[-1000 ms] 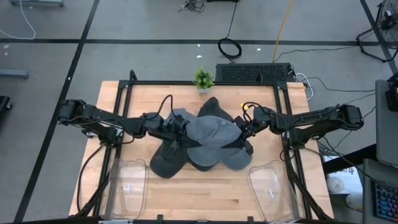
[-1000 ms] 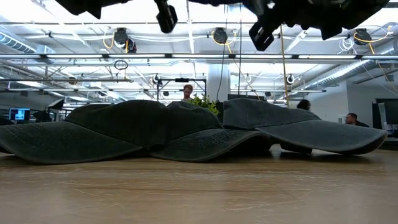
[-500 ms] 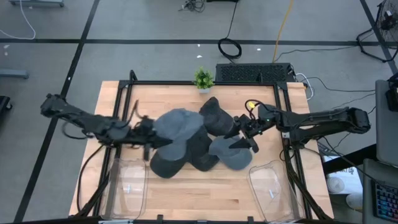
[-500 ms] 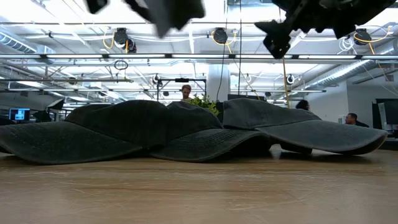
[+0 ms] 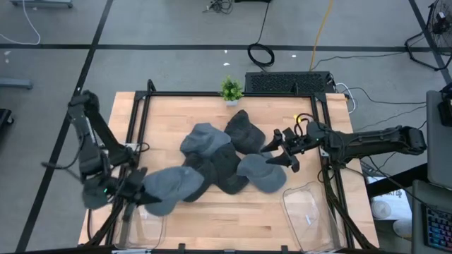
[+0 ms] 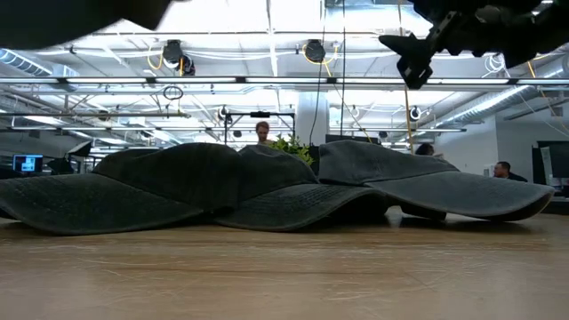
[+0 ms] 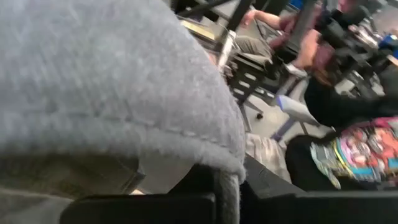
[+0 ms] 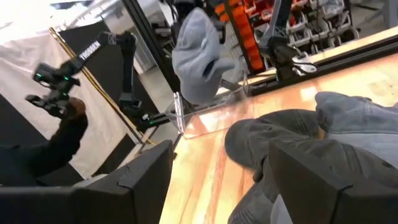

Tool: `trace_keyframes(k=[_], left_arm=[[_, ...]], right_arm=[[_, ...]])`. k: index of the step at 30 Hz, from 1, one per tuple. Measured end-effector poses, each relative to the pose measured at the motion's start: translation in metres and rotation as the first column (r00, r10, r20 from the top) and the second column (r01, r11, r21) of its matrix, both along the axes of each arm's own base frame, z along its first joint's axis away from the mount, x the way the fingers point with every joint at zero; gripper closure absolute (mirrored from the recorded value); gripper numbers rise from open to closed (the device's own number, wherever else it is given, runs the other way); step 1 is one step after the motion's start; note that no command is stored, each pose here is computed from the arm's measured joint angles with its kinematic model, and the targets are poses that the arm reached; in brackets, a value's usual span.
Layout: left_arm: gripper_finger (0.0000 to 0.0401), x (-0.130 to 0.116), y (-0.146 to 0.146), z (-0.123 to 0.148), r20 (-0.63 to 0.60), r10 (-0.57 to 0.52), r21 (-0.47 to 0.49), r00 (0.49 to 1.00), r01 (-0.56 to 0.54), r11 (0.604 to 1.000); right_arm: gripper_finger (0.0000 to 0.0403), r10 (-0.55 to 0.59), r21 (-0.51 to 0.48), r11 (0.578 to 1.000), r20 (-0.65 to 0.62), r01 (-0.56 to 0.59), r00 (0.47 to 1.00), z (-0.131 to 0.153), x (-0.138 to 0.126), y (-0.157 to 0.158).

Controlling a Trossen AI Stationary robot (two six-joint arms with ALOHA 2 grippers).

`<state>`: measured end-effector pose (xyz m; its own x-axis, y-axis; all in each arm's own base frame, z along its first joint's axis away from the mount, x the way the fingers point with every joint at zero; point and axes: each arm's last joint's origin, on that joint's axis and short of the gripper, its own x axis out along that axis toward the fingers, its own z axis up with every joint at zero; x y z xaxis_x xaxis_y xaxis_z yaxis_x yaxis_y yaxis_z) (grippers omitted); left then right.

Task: Pick & Place hat
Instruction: Put the top gray cap into the right transparent bin

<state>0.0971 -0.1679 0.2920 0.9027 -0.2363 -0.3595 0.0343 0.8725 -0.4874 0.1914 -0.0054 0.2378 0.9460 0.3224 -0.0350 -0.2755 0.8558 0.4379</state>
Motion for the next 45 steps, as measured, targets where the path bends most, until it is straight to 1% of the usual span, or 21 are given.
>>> trace_keyframes(k=[4,7,8,11,14,16,20,24,27,30,35,40,42,45], left_arm=[[0.0393,-0.020,-0.023,-0.013,0.006,0.011,-0.028,1.000,-0.010,1.000],[0.0393,-0.037,-0.037,-0.025,0.009,0.020,-0.035,1.000,-0.020,0.999],[0.0393,-0.044,-0.040,-0.029,0.021,0.029,-0.040,0.999,-0.028,0.999],[0.0393,-0.061,-0.046,-0.037,0.058,0.064,-0.094,0.996,-0.058,0.994],[0.0393,-0.070,-0.052,-0.043,0.089,0.082,-0.127,0.993,-0.070,0.989],[0.0393,-0.072,-0.056,-0.047,0.095,0.093,-0.143,0.991,-0.078,0.987],[0.0393,-0.072,-0.063,-0.060,0.063,0.115,-0.167,0.991,-0.103,0.981],[0.0393,-0.068,-0.067,-0.073,-0.004,0.140,-0.193,0.990,-0.138,0.971],[0.0393,-0.068,-0.067,-0.075,-0.048,0.148,-0.229,0.988,-0.155,0.961],[0.0393,-0.068,-0.064,-0.070,-0.064,0.143,-0.250,0.988,-0.154,0.956],[0.0393,-0.066,-0.047,-0.051,-0.081,0.130,-0.278,0.988,-0.147,0.949],[0.0393,-0.061,-0.030,-0.033,-0.095,0.095,-0.274,0.991,-0.118,0.955],[0.0393,-0.059,-0.025,-0.030,-0.117,0.086,-0.270,0.989,-0.115,0.956],[0.0393,-0.056,-0.020,-0.033,-0.170,0.101,-0.263,0.980,-0.144,0.954]], right_arm=[[0.0151,-0.003,-0.002,1.000,0.053,0.003,0.999,-0.012,-0.005,0.001],[0.0151,-0.004,0.035,0.999,0.101,0.001,0.995,-0.016,-0.009,0.001],[0.0151,-0.002,0.047,0.999,0.110,-0.003,0.994,-0.017,-0.011,0.001],[0.0151,0.001,0.055,0.998,0.135,-0.008,0.991,-0.018,-0.013,0.001],[0.0151,0.001,0.054,0.998,0.137,-0.009,0.991,-0.018,-0.013,0.001],[0.0151,0.001,0.053,0.999,0.139,-0.009,0.990,-0.018,-0.013,0.001],[0.0151,0.003,0.039,0.999,0.149,-0.009,0.989,-0.018,-0.013,0.001],[0.0151,0.005,0.012,1.000,0.168,-0.007,0.986,-0.017,-0.013,0.001],[0.0151,0.006,0.006,1.000,0.184,-0.007,0.983,-0.015,-0.013,0.001],[0.0151,0.006,0.001,1.000,0.190,-0.006,0.982,-0.015,-0.013,0.001],[0.0151,0.005,0.001,1.000,0.193,-0.006,0.981,-0.014,-0.014,0.001],[0.0151,0.005,0.002,1.000,0.195,-0.005,0.981,-0.014,-0.014,0.001],[0.0151,0.005,0.006,1.000,0.194,-0.006,0.981,-0.014,-0.014,0.001],[0.0151,0.003,0.013,1.000,0.177,-0.006,0.984,-0.016,-0.013,0.001]])
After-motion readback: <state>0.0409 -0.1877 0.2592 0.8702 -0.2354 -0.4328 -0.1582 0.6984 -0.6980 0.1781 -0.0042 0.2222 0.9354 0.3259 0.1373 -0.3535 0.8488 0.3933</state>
